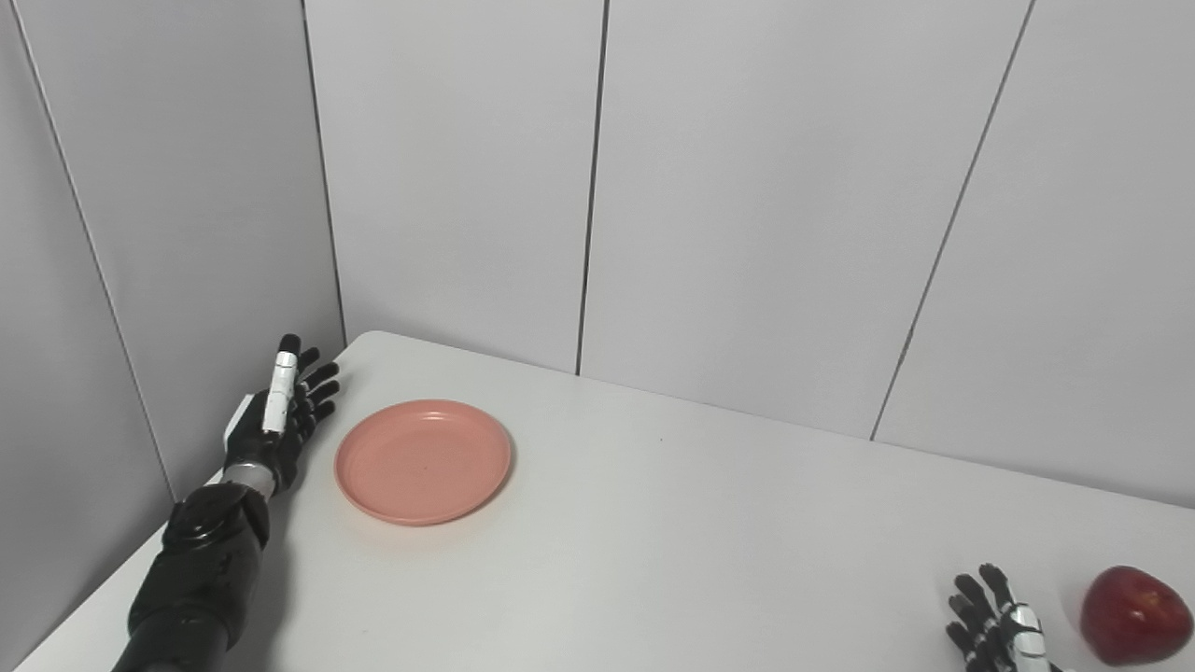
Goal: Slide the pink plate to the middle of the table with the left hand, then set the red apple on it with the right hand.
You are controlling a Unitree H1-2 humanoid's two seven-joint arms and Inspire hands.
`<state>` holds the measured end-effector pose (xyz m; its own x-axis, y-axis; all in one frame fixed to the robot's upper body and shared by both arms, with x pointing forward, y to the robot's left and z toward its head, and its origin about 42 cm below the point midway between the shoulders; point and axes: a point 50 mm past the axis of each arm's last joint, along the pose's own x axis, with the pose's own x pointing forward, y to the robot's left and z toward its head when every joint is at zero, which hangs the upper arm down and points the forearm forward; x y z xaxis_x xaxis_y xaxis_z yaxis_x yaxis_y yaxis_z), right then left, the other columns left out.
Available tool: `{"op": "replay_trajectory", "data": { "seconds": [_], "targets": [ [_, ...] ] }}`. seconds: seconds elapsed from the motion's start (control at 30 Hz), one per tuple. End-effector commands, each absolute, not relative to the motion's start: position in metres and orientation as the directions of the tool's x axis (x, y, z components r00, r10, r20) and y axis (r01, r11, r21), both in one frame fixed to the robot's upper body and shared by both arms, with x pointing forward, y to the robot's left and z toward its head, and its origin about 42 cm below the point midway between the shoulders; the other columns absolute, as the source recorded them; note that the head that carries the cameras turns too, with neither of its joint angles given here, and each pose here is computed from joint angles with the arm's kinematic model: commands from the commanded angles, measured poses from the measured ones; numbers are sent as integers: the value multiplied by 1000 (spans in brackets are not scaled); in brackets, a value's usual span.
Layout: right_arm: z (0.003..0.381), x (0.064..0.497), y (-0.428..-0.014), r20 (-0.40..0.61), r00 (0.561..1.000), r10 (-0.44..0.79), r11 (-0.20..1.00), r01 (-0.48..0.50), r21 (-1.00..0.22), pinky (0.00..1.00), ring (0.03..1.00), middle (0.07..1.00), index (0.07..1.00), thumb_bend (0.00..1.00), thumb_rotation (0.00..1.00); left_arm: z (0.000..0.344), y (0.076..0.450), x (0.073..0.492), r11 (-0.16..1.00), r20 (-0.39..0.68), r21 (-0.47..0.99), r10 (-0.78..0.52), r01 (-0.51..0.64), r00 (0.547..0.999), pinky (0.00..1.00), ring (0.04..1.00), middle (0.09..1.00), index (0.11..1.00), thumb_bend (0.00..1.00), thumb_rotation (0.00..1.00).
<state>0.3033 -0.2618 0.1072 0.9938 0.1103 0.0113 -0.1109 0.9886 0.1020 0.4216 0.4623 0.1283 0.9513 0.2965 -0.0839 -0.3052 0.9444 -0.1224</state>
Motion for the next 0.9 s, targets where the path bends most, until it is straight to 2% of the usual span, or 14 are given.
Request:
{"op": "replay_trajectory", "data": {
  "seconds": [0.0,0.3,0.87],
  "targets": [
    [92,293,-260,-43,993,110,987,-104,122,990,972,954,996,772,1000,155,459,439,957,9,-125,264,-260,965,927,913,894,908,880,923],
    [92,293,-259,-41,993,112,987,-107,118,983,968,950,993,767,1000,148,453,440,962,-6,-150,229,-227,973,956,922,896,943,902,901],
    [94,293,-255,-43,993,114,987,-109,116,968,965,946,996,755,1000,150,425,438,977,-16,-147,156,-157,988,918,875,862,917,909,862]
  ]
}}
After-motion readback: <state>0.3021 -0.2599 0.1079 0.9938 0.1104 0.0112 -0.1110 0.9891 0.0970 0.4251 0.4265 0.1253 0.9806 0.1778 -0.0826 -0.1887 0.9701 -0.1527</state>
